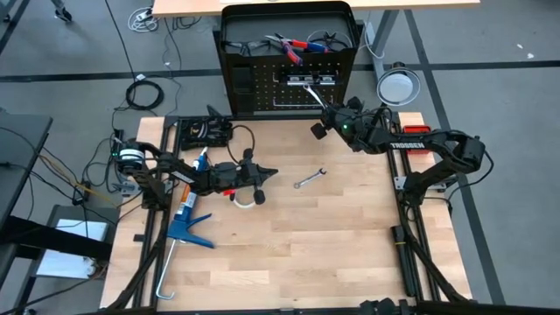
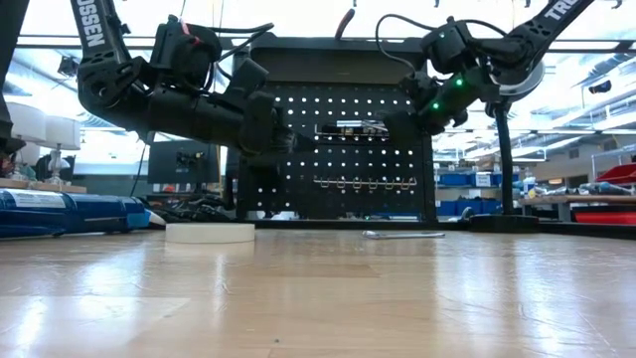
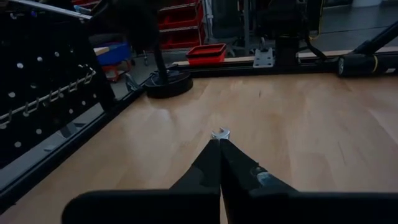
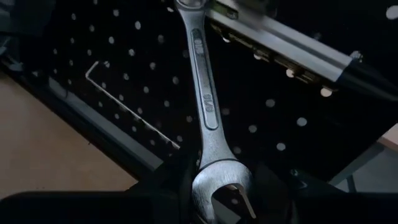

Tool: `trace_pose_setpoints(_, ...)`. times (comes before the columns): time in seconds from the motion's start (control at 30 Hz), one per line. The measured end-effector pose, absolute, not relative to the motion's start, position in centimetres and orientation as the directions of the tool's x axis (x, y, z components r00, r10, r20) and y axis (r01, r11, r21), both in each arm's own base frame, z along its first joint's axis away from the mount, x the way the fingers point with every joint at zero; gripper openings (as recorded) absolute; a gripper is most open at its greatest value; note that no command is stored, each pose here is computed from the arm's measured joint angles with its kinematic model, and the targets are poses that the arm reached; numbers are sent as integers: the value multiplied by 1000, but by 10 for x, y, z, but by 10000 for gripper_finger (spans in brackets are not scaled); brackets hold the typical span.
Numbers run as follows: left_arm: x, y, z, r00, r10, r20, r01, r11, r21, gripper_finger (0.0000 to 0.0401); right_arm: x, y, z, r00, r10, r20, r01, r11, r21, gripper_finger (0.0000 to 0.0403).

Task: Hang tools onto peg board
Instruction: Hang the right silver wrench on the black peg board

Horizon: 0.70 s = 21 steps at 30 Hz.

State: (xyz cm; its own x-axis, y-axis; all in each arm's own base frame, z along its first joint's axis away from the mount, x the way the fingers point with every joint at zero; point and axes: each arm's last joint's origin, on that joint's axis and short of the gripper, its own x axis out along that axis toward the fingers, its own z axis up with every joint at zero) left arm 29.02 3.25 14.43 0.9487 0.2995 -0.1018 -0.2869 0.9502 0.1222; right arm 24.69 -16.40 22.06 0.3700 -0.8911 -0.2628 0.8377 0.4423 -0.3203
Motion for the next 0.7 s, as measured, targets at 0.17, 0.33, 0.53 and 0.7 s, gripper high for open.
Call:
trace_pose_setpoints(0.17, 290, 33, 144, 949, 299, -101, -287, 950, 122, 1, 245, -168, 221, 393, -881, -262, 833, 462, -305, 130)
trace_pose_setpoints(0.33, 290, 33, 144, 949, 299, -101, -287, 950, 122, 1, 247, -167, 221, 428, -863, -268, 816, 497, -295, 131)
trace_pose_setpoints(0.53, 290, 33, 144, 949, 299, -101, -287, 950, 123, 1, 247, -167, 220, 443, -852, -277, 800, 516, -307, 131)
trace_pose_setpoints(0.7, 290, 33, 145, 949, 299, -101, -286, 950, 125, 1, 244, -170, 220, 431, -858, -280, 804, 506, -311, 131)
